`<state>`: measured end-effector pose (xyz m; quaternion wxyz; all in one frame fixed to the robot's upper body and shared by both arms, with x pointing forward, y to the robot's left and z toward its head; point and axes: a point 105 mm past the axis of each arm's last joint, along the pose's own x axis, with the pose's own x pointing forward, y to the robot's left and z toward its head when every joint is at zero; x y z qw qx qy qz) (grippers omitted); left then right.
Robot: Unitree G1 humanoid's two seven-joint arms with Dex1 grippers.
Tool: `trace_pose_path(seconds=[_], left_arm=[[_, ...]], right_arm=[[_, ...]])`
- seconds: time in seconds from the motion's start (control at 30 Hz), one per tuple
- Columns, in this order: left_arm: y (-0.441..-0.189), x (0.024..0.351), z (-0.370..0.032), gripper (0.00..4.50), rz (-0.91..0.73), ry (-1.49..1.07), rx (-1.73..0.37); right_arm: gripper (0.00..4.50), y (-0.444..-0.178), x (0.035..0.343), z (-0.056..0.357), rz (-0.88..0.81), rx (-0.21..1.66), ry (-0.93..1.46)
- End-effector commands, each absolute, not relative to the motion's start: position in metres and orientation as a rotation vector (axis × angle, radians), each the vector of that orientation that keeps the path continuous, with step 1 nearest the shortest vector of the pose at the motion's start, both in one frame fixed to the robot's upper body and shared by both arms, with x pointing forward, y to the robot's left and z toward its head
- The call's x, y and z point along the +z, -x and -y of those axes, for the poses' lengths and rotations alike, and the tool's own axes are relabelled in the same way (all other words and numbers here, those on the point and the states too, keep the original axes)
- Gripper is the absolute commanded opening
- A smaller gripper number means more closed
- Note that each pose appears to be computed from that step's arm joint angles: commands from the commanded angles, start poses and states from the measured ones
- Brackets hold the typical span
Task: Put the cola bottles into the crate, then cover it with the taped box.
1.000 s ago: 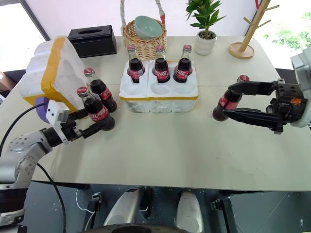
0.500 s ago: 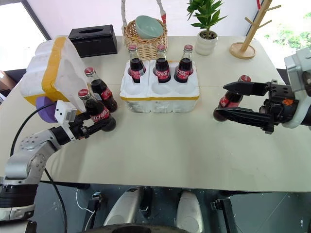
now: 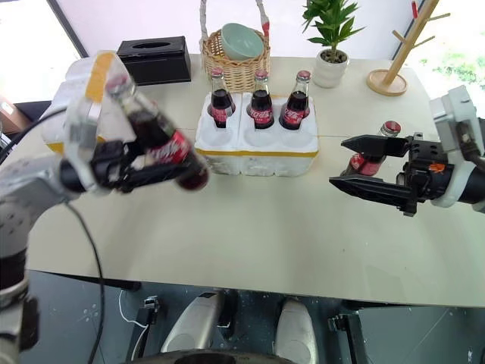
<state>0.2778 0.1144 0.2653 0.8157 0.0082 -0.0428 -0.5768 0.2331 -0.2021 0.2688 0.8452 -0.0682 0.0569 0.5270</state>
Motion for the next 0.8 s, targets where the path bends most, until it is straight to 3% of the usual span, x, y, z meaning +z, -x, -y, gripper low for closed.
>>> trace_pose_path(seconds=[0.03,0.2,0.37,0.53,0.8], left_arm=[[-0.318,0.287,-0.091,2.77,0.194,-0.067,-1.095],[-0.367,0.302,-0.049,2.77,0.217,-0.039,-1.006],[-0.391,0.291,-0.024,2.77,0.17,-0.065,-0.981],[-0.395,0.278,-0.014,2.77,0.109,-0.098,-1.006],[-0.369,0.267,-0.007,2.77,0.062,-0.107,-1.171]], right_arm=[[4.5,-0.229,0.274,0.199,-0.078,1.121,0.145],[4.5,-0.227,0.274,0.193,-0.052,1.117,0.147],[4.5,-0.22,0.275,0.185,-0.041,1.141,0.169],[4.5,-0.22,0.272,0.186,-0.043,1.122,0.163],[4.5,-0.226,0.263,0.187,-0.047,1.101,0.142]])
